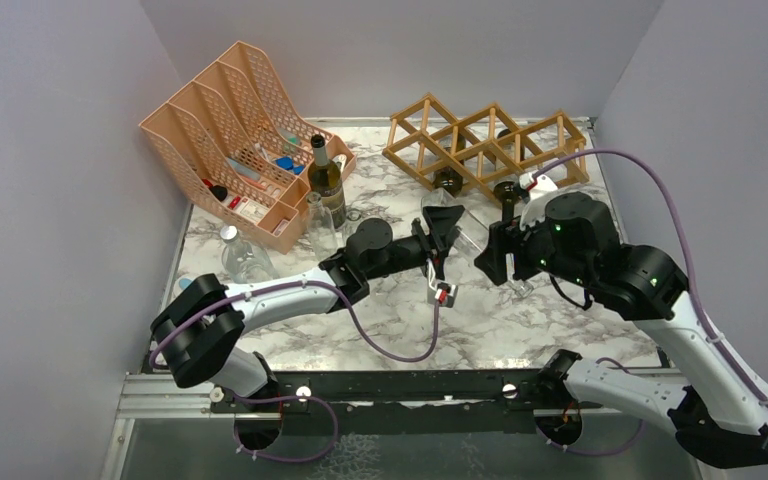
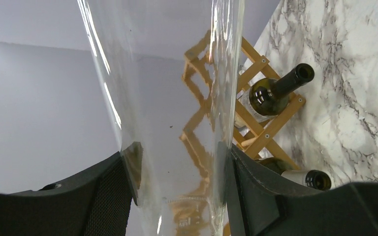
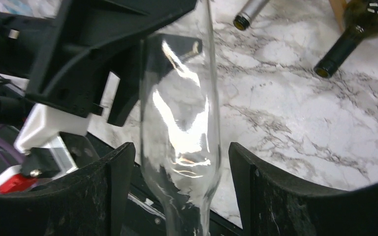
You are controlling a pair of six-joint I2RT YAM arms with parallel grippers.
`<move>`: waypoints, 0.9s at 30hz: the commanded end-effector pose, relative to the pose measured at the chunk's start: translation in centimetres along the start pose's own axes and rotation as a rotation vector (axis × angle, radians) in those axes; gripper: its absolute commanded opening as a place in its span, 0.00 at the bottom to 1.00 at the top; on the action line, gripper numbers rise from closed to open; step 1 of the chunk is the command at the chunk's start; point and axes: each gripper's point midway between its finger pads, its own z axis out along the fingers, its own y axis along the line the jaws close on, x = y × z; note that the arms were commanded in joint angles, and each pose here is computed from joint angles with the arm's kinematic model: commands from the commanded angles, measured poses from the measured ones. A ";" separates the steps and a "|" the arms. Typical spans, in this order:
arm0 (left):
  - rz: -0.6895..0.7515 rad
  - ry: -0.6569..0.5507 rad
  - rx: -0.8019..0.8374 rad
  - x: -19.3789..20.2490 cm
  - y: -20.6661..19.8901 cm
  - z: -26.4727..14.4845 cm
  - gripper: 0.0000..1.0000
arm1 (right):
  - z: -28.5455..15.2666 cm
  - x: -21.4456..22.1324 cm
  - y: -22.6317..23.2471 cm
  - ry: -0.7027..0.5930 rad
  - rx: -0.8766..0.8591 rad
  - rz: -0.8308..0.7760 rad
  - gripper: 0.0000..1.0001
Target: Put the wine bottle on the wine rack
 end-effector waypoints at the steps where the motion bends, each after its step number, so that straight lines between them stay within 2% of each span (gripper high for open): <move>1: 0.120 -0.036 -0.081 -1.0 3.7 0.5 0.00 | 0.7 2.4 -2.3 0.081 0.126 -0.001 0.72; 10: 0.102 -0.035 -0.066 -0.9 3.5 0.8 0.00 | 1.9 3.8 -0.9 0.102 0.044 0.015 0.68; 19: 0.089 -0.047 -0.066 -1.1 3.6 0.7 0.00 | 3.3 4.4 -0.7 0.105 0.037 0.027 0.73; 23: 0.079 -0.056 -0.059 -1.3 3.6 0.7 0.00 | 2.9 3.3 -1.0 0.064 0.049 0.021 0.63; 27: 0.066 -0.057 -0.052 -1.3 3.6 0.7 0.00 | 2.1 1.9 -1.2 -0.004 0.062 0.030 0.42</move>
